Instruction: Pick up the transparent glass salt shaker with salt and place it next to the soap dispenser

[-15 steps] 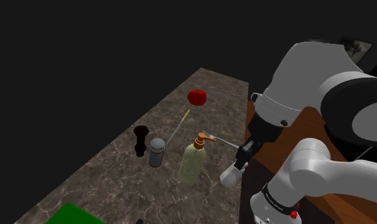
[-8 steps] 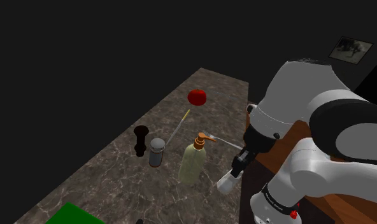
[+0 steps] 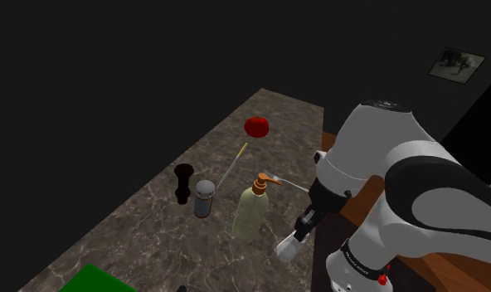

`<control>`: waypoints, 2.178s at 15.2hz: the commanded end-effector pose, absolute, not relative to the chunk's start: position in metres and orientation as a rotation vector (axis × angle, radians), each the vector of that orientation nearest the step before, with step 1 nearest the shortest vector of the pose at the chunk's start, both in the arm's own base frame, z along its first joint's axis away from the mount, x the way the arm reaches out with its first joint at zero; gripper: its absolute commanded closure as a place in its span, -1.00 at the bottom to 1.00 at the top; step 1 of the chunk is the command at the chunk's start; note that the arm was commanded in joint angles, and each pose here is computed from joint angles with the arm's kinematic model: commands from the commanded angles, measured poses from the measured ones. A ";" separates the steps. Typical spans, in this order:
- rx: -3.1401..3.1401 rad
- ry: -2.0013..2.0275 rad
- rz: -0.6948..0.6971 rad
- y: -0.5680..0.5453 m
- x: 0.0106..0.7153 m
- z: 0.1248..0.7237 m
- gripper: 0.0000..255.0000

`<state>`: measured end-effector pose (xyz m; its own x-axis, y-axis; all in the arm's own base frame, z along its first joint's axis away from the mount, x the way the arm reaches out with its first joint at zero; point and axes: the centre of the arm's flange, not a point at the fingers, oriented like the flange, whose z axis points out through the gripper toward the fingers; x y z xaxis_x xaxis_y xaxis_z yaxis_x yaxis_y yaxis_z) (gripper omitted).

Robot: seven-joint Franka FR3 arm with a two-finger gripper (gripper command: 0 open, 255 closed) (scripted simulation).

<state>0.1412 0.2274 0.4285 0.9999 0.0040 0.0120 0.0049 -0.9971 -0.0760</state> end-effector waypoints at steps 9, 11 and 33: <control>-3.065 -0.007 -0.019 0.227 0.141 0.374 1.00; -3.065 -0.007 -0.019 0.227 0.141 0.374 1.00; -3.065 -0.007 -0.019 0.223 0.140 0.424 -1.00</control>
